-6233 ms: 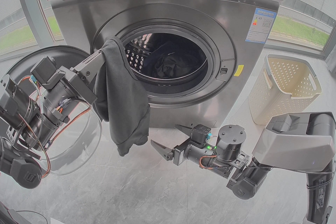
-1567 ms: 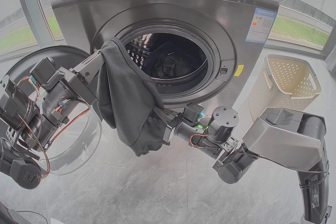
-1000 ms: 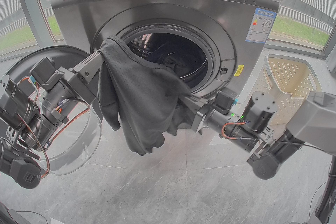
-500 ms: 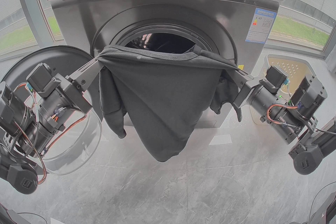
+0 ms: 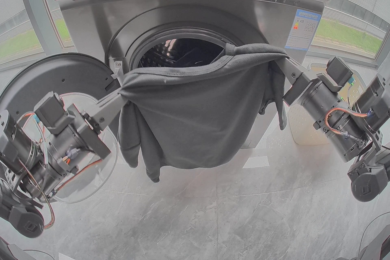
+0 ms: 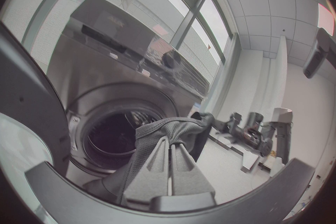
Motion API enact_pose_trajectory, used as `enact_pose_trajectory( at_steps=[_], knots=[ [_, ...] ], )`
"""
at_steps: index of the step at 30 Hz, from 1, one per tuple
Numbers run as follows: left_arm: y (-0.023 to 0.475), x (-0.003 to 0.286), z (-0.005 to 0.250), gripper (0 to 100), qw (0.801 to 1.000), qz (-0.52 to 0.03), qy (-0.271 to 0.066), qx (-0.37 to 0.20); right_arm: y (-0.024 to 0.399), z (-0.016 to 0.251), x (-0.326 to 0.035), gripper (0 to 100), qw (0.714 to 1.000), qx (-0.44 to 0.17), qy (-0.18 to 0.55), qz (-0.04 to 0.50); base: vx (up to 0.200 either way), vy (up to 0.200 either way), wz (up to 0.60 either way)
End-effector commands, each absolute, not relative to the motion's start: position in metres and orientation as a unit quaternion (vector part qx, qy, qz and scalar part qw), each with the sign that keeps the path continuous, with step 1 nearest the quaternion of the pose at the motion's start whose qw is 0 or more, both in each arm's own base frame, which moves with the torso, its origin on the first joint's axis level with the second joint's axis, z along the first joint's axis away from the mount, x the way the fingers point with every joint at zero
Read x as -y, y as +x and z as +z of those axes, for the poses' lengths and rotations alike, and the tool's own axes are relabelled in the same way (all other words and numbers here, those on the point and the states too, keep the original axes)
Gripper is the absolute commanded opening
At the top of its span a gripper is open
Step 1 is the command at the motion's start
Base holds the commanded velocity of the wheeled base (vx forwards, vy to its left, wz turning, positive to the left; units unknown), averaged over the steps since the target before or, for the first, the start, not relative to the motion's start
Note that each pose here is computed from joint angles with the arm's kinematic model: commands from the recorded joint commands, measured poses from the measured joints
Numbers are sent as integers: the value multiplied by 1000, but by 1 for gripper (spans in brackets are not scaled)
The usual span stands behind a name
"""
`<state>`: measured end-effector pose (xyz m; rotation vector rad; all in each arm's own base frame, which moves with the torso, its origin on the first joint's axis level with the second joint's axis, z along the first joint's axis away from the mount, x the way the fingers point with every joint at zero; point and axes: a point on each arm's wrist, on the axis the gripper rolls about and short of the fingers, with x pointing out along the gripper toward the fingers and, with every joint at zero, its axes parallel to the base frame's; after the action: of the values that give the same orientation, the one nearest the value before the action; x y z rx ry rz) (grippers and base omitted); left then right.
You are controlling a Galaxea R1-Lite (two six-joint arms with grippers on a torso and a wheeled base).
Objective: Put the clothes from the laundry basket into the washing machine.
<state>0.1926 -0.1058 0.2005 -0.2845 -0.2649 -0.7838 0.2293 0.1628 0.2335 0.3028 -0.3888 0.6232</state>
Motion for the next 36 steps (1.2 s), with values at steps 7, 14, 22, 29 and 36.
enact_pose_trajectory(
  at_steps=[7, 14, 22, 29, 36],
  knots=[
    [170, 138, 132, 0, 871, -477, -115, -42, 224, 248, -174, 0, 909, 208, 177, 314, 0, 0, 0],
    [188, 152, 112, 100, 867, -476, -119, -84, 224, 247, -174, 0, 909, 208, 176, 314, 0, 0, 0],
    [185, 173, 90, 100, 854, -494, -102, -125, 223, 248, -173, 0, 909, 210, 177, 315, 0, 0, 0],
    [202, 187, 84, 100, 866, -475, -104, -118, 223, 246, -173, 0, 910, 206, 175, 316, 0, 0, 0],
    [214, 196, 69, 100, 877, -453, -96, -128, 224, 245, -174, 0, 910, 202, 175, 316, 0, 0, 0]
  ],
)
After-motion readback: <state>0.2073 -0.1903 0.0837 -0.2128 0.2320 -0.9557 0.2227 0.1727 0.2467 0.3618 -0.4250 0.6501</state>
